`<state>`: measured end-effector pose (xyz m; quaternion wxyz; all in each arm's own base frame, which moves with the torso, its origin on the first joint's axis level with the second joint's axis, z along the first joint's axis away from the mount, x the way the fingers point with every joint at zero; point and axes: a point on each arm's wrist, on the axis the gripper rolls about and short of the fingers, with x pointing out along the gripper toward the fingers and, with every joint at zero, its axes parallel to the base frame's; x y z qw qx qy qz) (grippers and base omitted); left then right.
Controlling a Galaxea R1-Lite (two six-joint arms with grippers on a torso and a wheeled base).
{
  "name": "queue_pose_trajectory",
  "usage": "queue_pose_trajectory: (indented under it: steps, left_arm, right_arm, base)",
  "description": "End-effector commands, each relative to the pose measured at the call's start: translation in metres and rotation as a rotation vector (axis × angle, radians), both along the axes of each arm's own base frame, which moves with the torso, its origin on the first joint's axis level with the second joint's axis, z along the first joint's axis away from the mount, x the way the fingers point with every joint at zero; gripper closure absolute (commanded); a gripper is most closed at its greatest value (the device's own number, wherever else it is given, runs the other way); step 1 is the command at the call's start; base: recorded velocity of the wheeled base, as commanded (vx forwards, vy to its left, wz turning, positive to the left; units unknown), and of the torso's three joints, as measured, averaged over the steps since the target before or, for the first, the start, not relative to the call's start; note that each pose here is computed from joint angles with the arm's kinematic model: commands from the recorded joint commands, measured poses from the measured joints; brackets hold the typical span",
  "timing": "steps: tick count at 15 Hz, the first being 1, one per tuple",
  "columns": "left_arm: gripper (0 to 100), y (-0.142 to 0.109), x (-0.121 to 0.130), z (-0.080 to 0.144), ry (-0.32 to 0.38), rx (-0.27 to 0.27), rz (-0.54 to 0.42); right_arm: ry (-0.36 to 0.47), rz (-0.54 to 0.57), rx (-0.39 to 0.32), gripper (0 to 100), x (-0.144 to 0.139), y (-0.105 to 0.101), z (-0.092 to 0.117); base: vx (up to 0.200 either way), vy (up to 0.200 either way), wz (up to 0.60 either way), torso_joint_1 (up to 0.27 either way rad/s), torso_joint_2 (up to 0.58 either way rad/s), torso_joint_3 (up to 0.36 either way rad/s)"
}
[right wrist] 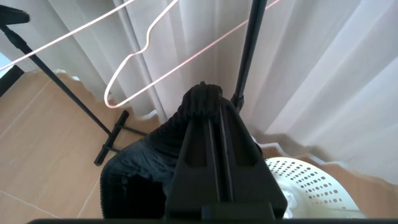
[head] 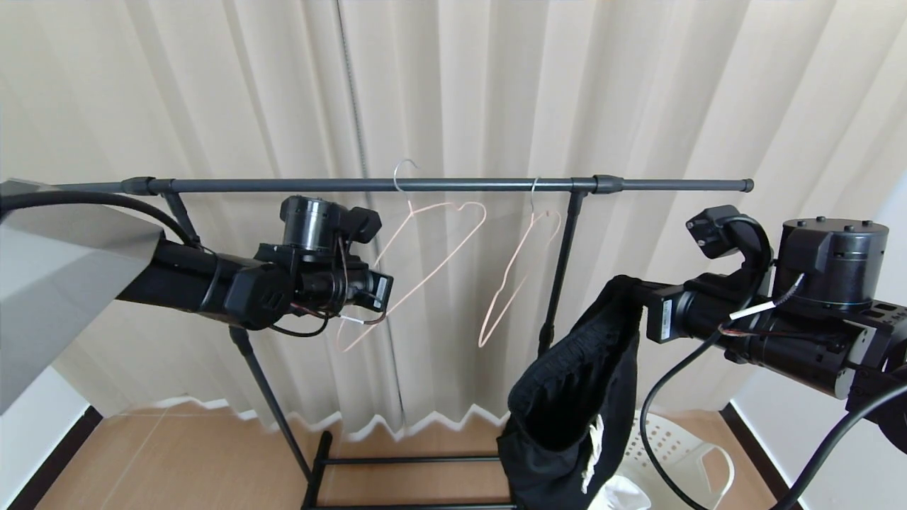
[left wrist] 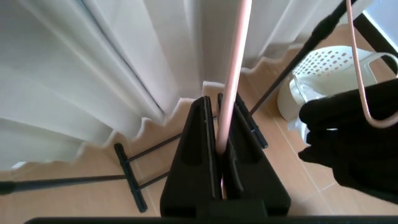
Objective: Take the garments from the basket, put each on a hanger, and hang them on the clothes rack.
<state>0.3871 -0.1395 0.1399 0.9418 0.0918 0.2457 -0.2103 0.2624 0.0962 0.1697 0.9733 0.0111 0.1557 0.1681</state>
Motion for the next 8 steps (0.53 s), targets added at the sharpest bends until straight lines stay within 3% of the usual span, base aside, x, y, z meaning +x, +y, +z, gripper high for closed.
queue_pose_trajectory:
  steps: [1,4,8]
  left_arm:
    - [100,0.018,-0.049,0.021,-0.025,-0.008,-0.003]
    - [100,0.030,-0.114,0.019,-0.041,0.010,-0.054]
    - [100,0.035,-0.177,0.014,-0.103,0.040,-0.166]
  right_arm:
    - [-0.018,0.002,0.006,100,-0.003,0.000,0.005]
    - [-0.041,-0.020,-0.015,100,-0.007,-0.001,0.010]
    - [-0.096,-0.199,-0.206,100,-0.009,0.011,0.009]
  base:
    - [0.000,0.000,0.00,0.000,0.00,0.000]
    - [0.000,0.000,0.00,0.000,0.00,0.000]
    - [0.000,0.000,0.00,0.000,0.00,0.000]
